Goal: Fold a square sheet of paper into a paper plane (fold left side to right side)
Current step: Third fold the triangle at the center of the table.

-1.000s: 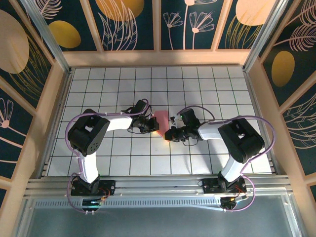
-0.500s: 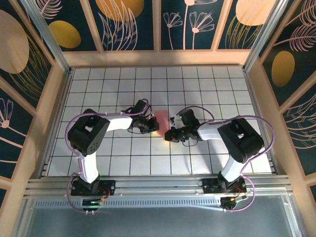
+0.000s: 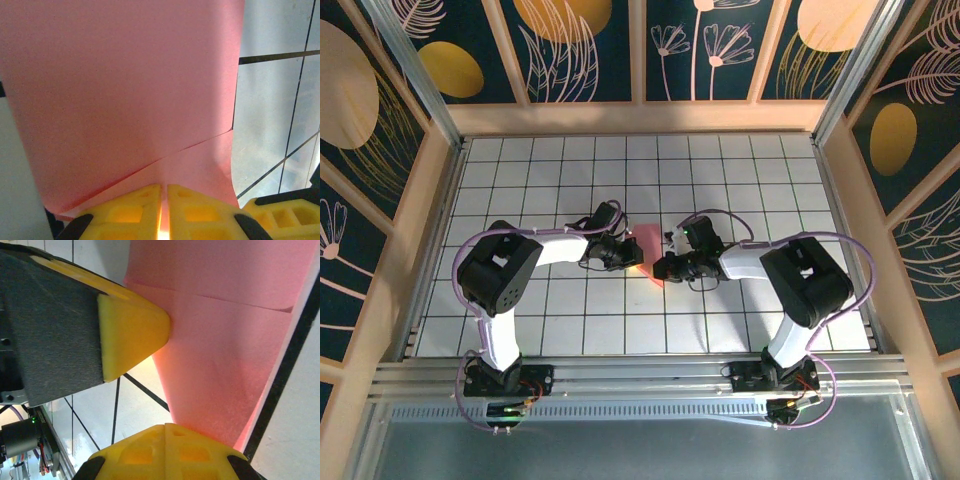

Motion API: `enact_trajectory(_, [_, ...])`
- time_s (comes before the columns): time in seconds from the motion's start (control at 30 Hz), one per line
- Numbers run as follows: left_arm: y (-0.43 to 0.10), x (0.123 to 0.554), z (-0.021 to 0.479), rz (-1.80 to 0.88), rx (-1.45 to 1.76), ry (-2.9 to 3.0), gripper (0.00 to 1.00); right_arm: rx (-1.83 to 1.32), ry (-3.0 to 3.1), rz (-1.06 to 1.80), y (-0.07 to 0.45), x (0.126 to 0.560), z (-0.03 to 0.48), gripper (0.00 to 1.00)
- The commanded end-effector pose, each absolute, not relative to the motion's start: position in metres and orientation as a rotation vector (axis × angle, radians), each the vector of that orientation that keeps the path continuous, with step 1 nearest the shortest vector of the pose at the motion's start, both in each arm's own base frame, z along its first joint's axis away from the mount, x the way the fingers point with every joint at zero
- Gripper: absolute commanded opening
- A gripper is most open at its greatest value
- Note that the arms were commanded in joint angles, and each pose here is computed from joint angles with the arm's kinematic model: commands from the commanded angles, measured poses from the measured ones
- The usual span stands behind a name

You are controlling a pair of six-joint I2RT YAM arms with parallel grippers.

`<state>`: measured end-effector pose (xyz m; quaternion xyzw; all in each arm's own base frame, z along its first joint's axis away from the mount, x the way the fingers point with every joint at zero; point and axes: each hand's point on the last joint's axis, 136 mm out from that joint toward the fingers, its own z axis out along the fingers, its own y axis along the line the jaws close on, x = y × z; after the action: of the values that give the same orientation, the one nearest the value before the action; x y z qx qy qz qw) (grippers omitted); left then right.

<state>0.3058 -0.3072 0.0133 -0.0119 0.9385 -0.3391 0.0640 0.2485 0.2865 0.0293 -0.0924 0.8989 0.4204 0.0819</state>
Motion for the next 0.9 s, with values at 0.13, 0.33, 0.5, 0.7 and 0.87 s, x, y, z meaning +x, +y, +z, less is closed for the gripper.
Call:
enact_trajectory(0.13, [-0.295,0.298,0.001,-0.941,-0.092,2.879,0.20,-0.285,2.722,1.238,0.286,0.239,0.018,0.00])
enact_trajectory(0.33, [-0.294,0.298,0.002,-0.941,-0.093,2.876,0.21,-0.286,2.731,1.239,0.287,0.235,0.015,0.00])
enact_trajectory(0.5, [-0.295,0.298,0.001,-0.942,-0.093,2.877,0.21,-0.286,2.742,1.236,0.287,0.232,0.012,0.00])
enact_trajectory(0.7, [-0.297,0.298,0.004,-0.963,-0.092,2.868,0.22,-0.289,2.749,1.239,0.289,0.229,0.010,0.00])
enact_trajectory(0.87, [-0.304,0.302,0.022,-1.027,-0.080,2.824,0.26,-0.287,2.750,1.232,0.288,0.229,0.010,0.00])
